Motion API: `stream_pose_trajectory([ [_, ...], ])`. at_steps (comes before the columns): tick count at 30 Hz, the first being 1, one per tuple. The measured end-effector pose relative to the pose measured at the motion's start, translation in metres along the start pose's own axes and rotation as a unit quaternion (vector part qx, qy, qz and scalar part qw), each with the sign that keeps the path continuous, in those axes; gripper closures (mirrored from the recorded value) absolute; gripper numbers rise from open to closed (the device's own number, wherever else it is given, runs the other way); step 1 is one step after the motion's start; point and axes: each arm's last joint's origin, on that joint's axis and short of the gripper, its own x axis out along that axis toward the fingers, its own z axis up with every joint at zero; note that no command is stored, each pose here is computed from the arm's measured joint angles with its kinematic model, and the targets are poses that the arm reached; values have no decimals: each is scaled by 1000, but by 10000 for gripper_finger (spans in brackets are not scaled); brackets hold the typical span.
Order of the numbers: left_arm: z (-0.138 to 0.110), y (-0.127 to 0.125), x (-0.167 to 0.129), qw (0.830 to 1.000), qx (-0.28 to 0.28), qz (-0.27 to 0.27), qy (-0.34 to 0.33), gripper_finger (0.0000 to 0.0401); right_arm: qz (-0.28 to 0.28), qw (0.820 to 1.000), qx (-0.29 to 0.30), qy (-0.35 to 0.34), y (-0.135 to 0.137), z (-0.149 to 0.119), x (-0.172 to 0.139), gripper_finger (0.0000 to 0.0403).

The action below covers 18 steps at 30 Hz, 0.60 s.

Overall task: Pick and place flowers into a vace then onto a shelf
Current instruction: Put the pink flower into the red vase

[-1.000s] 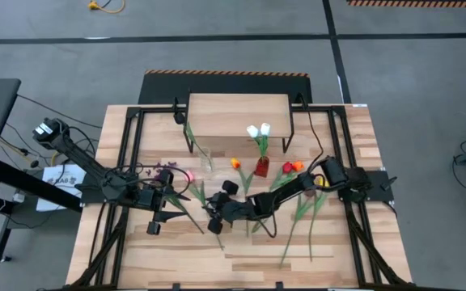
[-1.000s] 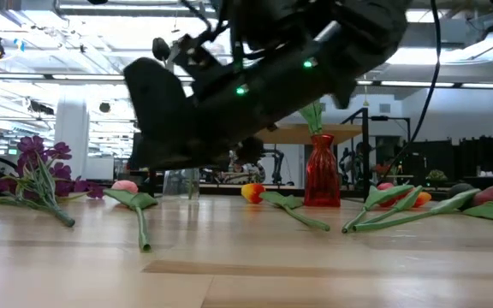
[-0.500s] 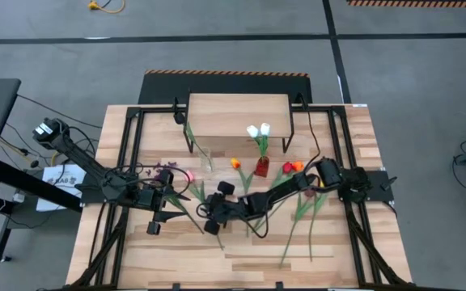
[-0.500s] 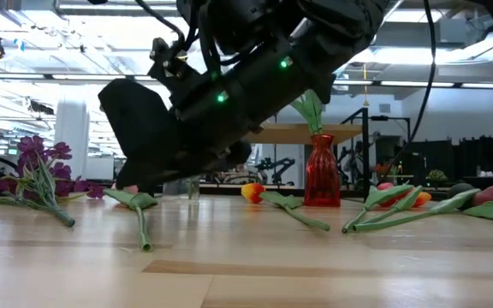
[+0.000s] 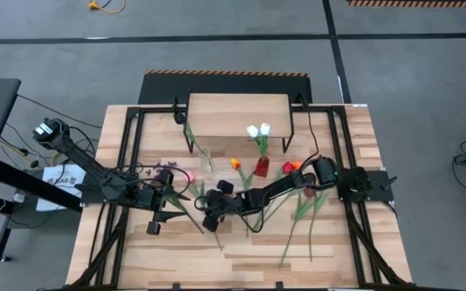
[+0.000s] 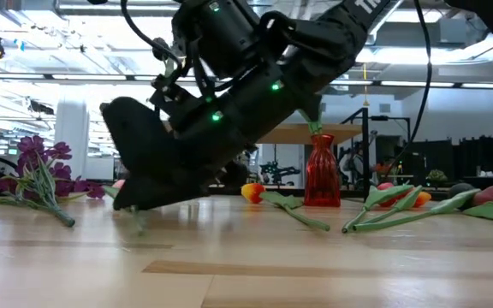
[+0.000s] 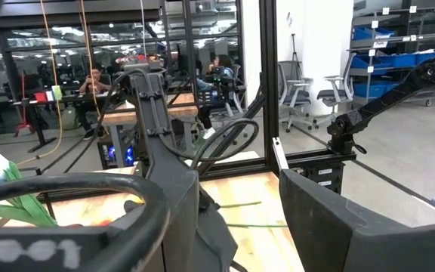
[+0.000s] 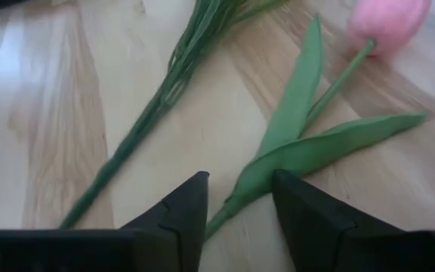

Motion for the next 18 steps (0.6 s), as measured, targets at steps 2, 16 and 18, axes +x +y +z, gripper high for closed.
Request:
stream_pose_trajectory([
  [2,0,0,0,1000,0,0,0,227,12,1000,8,7,-2,1,1,265],
  [16,0,0,0,1000,0,0,0,227,8,1000,20,22,-4,-2,1,386],
  [18,0,0,0,1000,0,0,0,227,9,1000,18,22,-3,-3,1,395],
])
